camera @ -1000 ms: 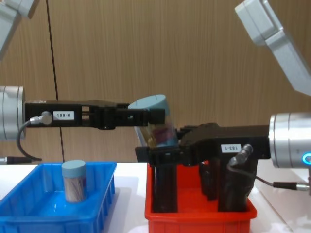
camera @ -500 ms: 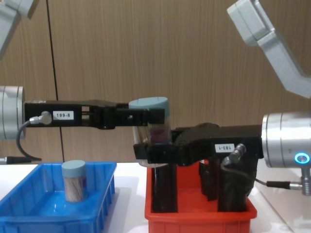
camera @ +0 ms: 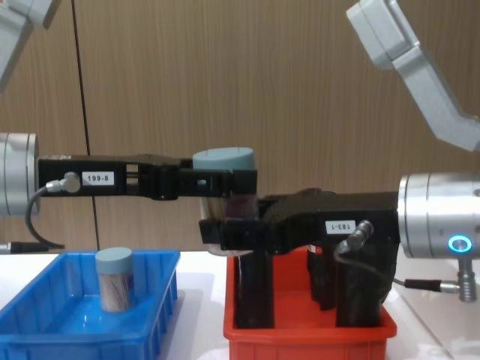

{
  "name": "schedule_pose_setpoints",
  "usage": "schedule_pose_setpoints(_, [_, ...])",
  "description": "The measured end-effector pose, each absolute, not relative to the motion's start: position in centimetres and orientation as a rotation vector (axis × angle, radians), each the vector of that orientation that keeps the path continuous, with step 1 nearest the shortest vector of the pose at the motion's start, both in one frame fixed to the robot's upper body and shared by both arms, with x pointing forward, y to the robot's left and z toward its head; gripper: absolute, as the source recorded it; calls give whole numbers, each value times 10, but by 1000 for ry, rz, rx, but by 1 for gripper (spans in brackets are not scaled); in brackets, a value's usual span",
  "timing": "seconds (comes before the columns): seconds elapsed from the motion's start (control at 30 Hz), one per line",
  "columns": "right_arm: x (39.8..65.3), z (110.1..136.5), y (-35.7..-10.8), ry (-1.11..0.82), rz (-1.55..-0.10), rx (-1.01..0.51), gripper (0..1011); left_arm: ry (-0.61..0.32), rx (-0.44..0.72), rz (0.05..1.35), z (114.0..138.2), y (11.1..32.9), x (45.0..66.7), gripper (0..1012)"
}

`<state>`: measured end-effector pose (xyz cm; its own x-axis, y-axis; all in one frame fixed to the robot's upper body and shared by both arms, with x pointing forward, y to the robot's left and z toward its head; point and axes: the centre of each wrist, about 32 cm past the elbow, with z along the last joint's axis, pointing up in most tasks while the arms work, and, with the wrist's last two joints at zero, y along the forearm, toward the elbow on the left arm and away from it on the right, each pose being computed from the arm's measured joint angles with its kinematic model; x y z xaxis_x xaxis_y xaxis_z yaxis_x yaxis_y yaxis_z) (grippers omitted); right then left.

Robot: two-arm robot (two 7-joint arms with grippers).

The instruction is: Pick the cotton swabs from the blue box and place them into the white box.

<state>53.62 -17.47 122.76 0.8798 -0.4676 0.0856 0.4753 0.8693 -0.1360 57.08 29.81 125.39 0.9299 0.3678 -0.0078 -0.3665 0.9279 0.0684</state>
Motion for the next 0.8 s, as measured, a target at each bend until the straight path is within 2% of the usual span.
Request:
schedule_pose_setpoints(0.13, [536,1228,-175,-51,-498,-150,630,21,66,376,1254,298,571,1003])
schedule_pose_setpoints(0.47, [533,1227,-185,-48,-529,-140,630,21,66,376,1254,298,571,1004])
schedule_pose_setpoints(0.8, [527,1227,-214,-44,-618,-128,630,21,66,376,1254,298,571,1004])
